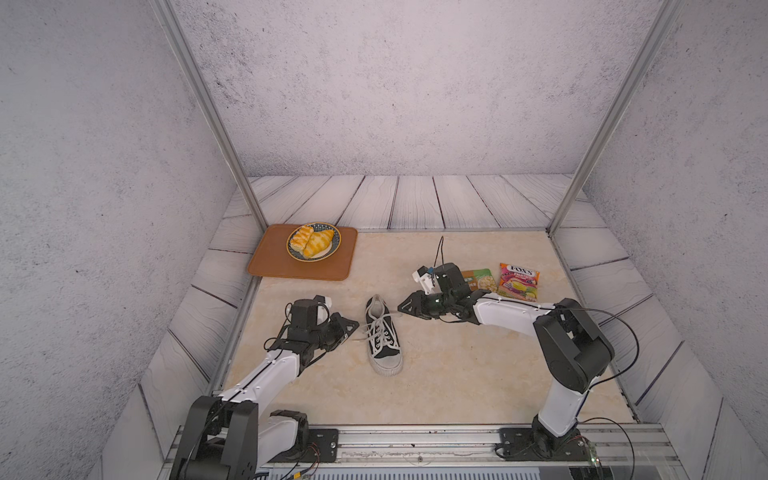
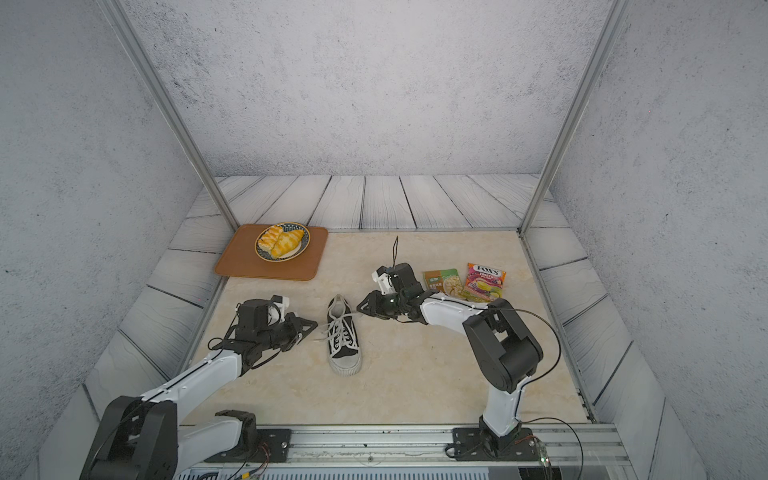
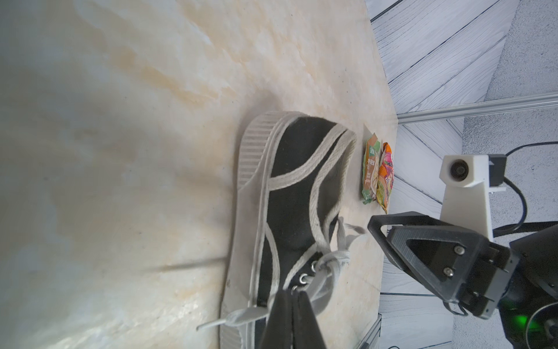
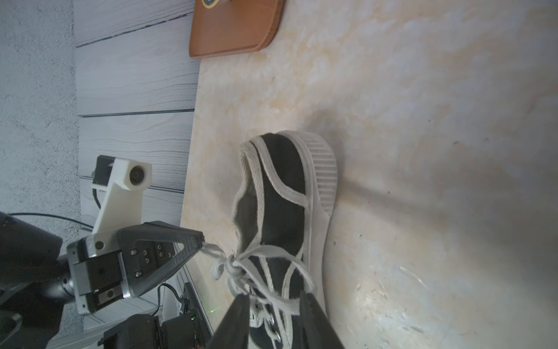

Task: Tie the shoes
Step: Tie the shoelace on the shoe.

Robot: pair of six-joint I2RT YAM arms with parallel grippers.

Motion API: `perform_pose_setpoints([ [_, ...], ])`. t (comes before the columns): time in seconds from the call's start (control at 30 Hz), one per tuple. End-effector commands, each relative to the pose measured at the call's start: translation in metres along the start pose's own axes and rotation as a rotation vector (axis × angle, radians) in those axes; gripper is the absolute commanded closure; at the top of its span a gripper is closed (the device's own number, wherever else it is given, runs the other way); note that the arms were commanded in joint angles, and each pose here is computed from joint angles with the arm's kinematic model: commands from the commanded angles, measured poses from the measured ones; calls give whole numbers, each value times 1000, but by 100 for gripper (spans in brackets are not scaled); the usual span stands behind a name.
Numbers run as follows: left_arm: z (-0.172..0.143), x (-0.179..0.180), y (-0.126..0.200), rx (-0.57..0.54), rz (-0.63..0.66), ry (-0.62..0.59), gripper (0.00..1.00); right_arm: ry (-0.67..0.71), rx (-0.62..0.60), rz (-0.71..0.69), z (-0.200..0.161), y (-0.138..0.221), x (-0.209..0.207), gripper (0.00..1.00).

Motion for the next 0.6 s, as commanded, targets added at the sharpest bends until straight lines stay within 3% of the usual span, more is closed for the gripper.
perform_pose_setpoints([
  [0.0,-4,-3,1,8,-27,-38,100,26,-22,-104,3,10,-5,62],
  [0.23,-4,-5,0,11,-31,-51,100,64,-31,-109,8,17,20,64],
  [0.57,-4,-6,0,17,-35,-55,100,49,76,-101,9,-18,48,73],
])
Point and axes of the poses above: each gripper's point midway between its finger pads, its own y axis back along the fingers, its own x axis along the line the jaws close on, z = x × y, the point moved 2 cm from there along y, back along the fingers, and after that the axes turned 10 degrees about -y, right-handed, at the moved point
